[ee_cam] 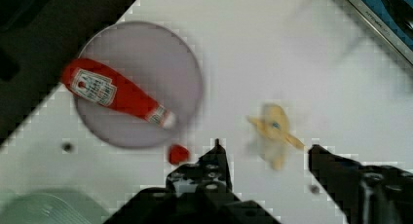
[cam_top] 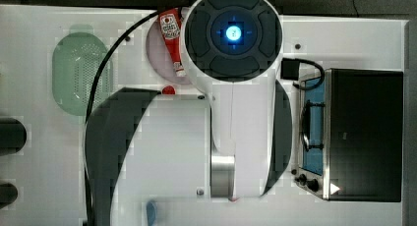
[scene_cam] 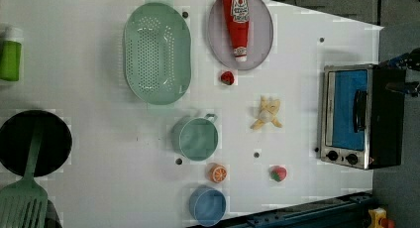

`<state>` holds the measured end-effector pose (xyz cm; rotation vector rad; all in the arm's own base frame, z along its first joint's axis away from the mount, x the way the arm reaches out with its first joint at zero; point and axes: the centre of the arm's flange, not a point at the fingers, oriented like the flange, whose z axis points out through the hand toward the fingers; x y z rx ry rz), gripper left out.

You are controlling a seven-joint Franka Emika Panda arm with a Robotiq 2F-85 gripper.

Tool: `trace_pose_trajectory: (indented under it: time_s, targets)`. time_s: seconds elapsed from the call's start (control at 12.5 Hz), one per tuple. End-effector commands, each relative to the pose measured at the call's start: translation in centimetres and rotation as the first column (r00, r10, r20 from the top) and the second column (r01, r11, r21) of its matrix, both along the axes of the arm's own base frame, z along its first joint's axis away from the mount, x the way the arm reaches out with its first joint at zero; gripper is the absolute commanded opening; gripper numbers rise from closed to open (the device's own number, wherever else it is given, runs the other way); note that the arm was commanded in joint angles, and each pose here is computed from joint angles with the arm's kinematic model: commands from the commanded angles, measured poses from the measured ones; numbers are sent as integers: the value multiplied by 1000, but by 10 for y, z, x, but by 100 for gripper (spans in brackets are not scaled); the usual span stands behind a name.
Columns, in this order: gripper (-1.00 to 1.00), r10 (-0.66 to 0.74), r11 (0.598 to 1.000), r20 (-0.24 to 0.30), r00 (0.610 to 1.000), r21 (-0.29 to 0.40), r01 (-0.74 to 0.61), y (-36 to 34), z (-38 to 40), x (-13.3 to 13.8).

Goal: Pick banana from table and place on oven.

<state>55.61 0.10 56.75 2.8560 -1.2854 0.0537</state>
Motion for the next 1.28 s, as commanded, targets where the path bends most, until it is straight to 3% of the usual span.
trace_pose_trajectory:
  time_s: [0.08,0.24,0.56,0.96,1.28]
  targets:
    - [60,-84,996,-6,996,15,84,-22,74,-130]
    - [100,-84,996,-6,996,15,84,-22,74,-129]
    - [100,-83,996,-47,995,12,84,-22,53,-123]
    - [100,-79,997,-126,989,6,80,-21,-47,-85]
    - [100,-77,997,-133,988,5,78,-22,-138,-64]
